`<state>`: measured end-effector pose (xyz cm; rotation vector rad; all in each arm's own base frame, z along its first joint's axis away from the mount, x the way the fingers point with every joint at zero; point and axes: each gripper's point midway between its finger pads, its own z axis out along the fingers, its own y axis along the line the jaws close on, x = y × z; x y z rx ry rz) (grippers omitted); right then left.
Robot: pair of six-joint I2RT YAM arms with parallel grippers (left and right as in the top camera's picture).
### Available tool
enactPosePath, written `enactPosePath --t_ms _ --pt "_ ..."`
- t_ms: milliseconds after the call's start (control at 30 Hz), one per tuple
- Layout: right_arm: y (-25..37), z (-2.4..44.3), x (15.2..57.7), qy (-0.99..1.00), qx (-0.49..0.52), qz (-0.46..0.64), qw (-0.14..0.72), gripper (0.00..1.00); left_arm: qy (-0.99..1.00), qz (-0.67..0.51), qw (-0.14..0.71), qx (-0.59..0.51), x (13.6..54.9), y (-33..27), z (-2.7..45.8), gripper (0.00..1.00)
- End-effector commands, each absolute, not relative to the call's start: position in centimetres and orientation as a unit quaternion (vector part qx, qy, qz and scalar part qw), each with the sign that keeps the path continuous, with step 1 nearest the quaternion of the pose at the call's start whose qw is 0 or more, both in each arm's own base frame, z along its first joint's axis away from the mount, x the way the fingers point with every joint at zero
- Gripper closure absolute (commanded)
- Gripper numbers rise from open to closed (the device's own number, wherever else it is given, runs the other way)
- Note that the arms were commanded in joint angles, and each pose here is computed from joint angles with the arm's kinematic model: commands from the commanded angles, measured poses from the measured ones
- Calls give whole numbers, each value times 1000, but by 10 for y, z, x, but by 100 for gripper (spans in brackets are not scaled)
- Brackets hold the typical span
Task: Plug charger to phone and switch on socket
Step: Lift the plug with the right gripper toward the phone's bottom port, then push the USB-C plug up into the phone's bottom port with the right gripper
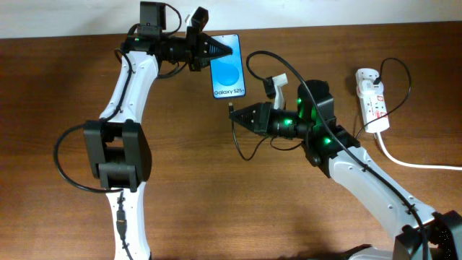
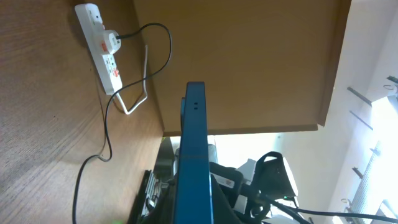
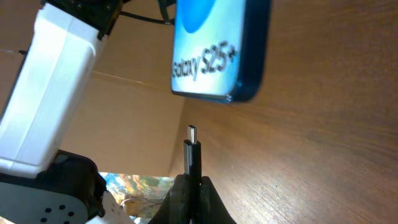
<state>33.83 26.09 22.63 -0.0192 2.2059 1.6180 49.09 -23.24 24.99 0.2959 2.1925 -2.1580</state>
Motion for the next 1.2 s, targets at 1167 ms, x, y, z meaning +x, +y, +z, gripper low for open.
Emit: enactPosePath --t_ms 1167 --pt "263 231 344 782 6 591 199 96 698 -705 34 120 489 -235 266 100"
